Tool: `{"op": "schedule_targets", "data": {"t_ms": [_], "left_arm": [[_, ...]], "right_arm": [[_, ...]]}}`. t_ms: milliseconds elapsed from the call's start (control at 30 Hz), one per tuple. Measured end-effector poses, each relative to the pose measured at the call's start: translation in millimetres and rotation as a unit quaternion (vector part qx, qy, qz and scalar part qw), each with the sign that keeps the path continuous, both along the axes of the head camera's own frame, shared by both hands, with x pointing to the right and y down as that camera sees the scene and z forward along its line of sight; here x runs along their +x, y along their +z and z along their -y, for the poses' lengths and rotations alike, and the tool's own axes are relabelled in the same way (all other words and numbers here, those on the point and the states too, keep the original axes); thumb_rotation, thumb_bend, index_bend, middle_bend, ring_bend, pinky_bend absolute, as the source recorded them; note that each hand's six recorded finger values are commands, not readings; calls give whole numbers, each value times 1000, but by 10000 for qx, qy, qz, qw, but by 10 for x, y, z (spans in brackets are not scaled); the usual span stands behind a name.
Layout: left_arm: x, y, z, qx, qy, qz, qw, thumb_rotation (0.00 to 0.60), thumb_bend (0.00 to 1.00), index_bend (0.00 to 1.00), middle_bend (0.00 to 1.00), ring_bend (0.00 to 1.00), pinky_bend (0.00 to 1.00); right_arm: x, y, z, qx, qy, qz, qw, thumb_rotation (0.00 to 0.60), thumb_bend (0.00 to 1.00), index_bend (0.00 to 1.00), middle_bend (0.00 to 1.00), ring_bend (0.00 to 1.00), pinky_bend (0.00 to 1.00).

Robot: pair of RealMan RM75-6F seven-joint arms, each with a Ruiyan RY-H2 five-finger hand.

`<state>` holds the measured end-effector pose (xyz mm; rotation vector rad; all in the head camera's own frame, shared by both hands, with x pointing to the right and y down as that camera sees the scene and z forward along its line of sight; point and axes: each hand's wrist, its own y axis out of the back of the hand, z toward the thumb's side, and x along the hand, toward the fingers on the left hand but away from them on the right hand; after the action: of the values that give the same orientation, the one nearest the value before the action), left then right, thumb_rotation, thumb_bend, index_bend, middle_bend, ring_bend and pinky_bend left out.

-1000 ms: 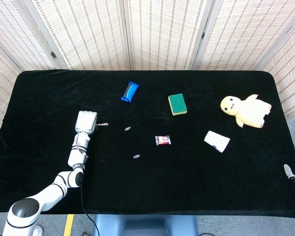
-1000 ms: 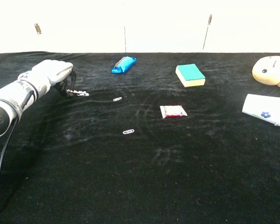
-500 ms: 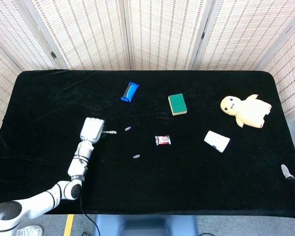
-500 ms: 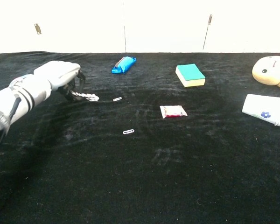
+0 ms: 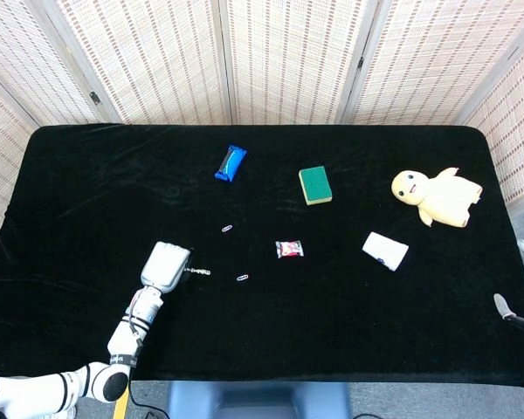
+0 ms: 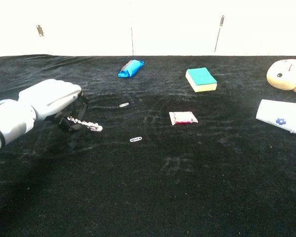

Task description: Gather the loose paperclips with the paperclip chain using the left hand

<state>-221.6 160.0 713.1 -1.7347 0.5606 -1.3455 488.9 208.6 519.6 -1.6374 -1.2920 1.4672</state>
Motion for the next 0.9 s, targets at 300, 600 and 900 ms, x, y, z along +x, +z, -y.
{"op": "schedule_targets", "data": {"t_ms": [300, 600, 900], "left_arm": [[210, -96, -136, -40, 168, -134, 9998, 600, 395, 744, 1000, 1000, 1000], [421, -148, -84, -74, 222, -324, 9992, 600, 396, 744, 1000, 1000, 1000], [709, -71, -45, -209, 365, -517, 9978, 600, 396, 744, 1000, 1000, 1000]], "right_arm": [[11, -35, -13, 59, 3, 33, 10000, 600, 357, 0, 36, 13, 0], [31, -67, -23, 105, 32, 51, 9999, 600, 357, 0, 36, 13, 0], [87, -105, -38, 160, 146, 68, 9997, 600, 357, 0, 36, 12, 0]]}}
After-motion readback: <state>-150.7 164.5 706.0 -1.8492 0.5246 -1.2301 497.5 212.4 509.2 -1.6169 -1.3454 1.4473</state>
